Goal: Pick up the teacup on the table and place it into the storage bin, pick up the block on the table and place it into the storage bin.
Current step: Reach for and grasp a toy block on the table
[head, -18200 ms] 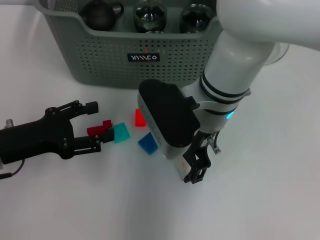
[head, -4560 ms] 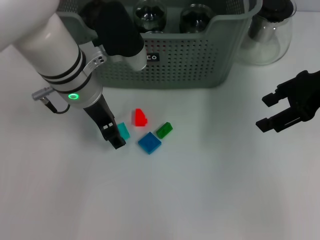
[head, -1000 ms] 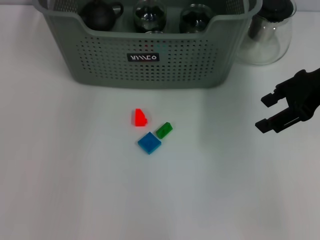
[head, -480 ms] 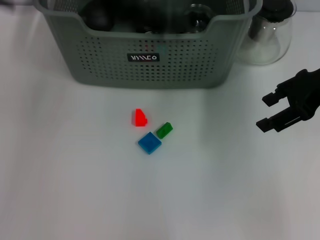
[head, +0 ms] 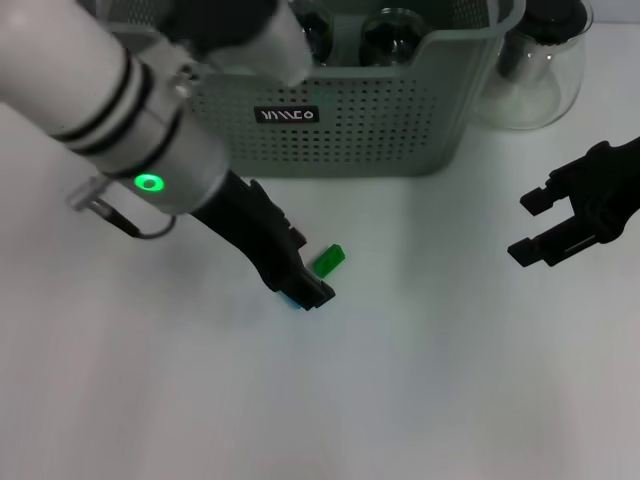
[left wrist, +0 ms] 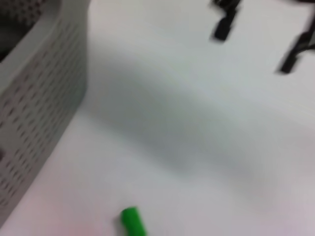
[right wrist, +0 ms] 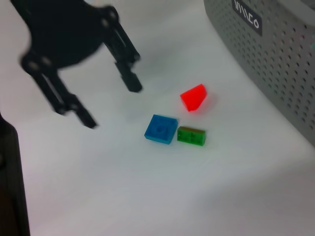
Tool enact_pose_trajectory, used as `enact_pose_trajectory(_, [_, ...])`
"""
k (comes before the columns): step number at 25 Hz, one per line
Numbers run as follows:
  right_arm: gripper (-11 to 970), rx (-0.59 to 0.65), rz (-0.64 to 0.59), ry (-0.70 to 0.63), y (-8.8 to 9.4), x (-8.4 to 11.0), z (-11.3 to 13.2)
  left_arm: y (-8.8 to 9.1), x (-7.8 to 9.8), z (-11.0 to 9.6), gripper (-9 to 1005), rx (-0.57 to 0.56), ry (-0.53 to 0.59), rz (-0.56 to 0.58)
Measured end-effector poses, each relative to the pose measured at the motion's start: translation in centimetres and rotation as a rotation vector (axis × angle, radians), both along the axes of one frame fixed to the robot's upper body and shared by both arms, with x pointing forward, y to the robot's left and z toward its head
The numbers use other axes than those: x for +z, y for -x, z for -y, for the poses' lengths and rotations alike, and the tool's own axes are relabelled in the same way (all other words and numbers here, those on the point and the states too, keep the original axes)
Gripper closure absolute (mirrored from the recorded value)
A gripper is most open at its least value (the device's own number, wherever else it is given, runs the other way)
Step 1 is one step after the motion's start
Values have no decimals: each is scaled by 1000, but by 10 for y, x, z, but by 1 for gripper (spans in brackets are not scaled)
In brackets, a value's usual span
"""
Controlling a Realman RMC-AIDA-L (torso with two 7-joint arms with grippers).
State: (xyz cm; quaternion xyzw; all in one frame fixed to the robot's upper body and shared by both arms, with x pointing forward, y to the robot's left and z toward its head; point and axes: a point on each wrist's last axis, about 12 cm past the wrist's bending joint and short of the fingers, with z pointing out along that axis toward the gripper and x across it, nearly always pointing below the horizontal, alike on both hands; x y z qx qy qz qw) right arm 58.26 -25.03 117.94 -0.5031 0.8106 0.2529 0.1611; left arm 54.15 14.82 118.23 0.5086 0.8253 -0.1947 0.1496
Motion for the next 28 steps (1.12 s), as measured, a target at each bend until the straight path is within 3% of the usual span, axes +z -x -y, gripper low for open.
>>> enact_pose_trajectory(6, [153,-6,-5,4,0,-1,1,-7,-30,20,287,141,-123,-19])
enact_pose_trajectory(11, [153,-5,-5,4,1,-2,1,-10,-43,25,288,217,-179,-20])
enact_pose_trajectory(28, [152,-6,4,5,0,-2,1,-7,-62,37,289,223,-224,9])
